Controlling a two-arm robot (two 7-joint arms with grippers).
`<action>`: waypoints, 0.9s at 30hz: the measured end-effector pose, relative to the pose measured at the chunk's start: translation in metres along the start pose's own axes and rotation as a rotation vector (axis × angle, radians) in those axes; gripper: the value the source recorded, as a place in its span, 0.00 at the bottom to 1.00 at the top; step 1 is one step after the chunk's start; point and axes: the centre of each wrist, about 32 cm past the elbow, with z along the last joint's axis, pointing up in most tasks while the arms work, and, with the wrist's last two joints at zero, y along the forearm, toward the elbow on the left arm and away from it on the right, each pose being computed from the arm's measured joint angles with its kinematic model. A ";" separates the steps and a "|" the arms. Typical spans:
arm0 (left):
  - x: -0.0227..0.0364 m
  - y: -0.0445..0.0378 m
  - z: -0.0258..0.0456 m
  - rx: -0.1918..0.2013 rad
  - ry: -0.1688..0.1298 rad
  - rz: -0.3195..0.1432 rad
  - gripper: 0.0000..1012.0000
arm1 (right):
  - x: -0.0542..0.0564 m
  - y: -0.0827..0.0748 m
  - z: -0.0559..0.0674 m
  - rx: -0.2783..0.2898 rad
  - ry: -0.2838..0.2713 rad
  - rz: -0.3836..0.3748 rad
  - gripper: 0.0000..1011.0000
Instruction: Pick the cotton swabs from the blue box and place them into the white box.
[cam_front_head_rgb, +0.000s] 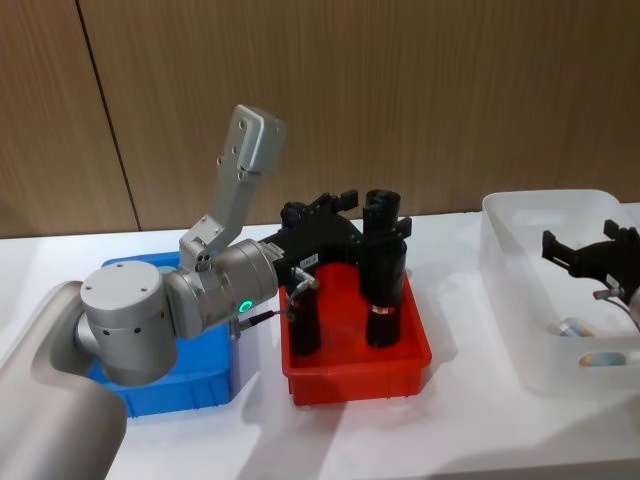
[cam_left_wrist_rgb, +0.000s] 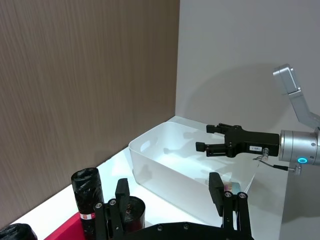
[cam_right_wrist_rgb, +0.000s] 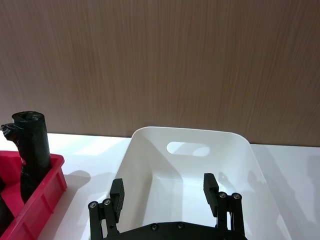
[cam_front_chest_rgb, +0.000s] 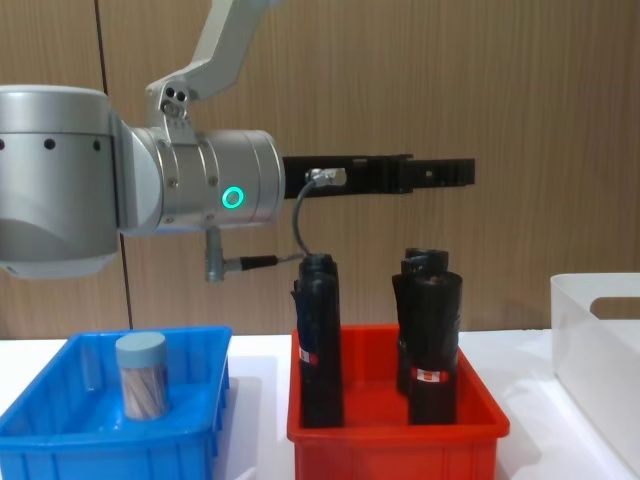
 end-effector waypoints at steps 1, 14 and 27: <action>0.0000 0.0000 0.0000 0.000 0.000 0.000 0.99 | 0.000 0.000 0.000 0.001 0.001 0.000 0.99; 0.0000 0.0000 0.0000 0.000 0.000 0.000 0.99 | 0.001 -0.001 0.000 0.014 0.008 -0.002 0.99; -0.0025 0.0044 -0.0047 0.001 -0.014 0.028 0.99 | -0.004 -0.006 -0.002 0.025 0.002 0.011 0.99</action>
